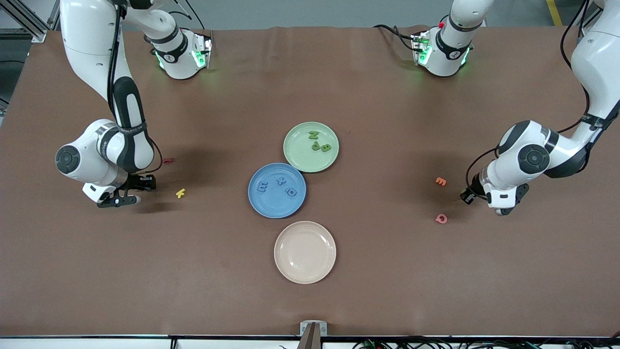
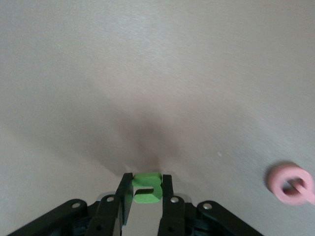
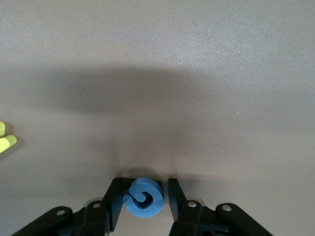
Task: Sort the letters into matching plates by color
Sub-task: 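Grasp the blue g with the right gripper while the left gripper grasps the n, then carry the g to the blue plate while the left gripper carries n to green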
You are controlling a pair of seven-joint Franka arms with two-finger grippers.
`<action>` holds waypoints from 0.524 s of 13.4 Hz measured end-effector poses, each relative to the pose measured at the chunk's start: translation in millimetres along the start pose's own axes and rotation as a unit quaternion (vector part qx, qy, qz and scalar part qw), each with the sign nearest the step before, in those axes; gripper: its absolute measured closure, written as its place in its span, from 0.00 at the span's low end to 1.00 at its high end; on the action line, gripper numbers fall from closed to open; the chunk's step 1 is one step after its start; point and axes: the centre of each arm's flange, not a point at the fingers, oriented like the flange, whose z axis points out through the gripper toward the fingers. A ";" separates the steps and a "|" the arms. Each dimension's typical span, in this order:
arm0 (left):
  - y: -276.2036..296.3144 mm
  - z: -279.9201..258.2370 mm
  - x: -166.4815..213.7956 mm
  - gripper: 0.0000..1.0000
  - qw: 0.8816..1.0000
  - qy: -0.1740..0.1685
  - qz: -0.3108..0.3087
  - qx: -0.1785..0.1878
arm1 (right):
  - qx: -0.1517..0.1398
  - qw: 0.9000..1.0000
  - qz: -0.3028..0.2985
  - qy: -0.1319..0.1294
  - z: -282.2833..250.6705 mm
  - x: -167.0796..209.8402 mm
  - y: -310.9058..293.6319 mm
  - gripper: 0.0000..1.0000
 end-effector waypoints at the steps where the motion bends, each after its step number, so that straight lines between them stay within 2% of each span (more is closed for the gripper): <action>1: 7.1 -10.4 -6.5 0.72 1.000 0.004 0.007 0.003 | 0.001 1.000 0.000 0.001 -1.7 0.5 -0.2 0.62; 7: 53.0 -70.1 -66.1 0.72 0.999 0.019 0.051 -0.003 | 0.004 1.000 -0.006 0.001 -2.7 2.1 -5.2 0.63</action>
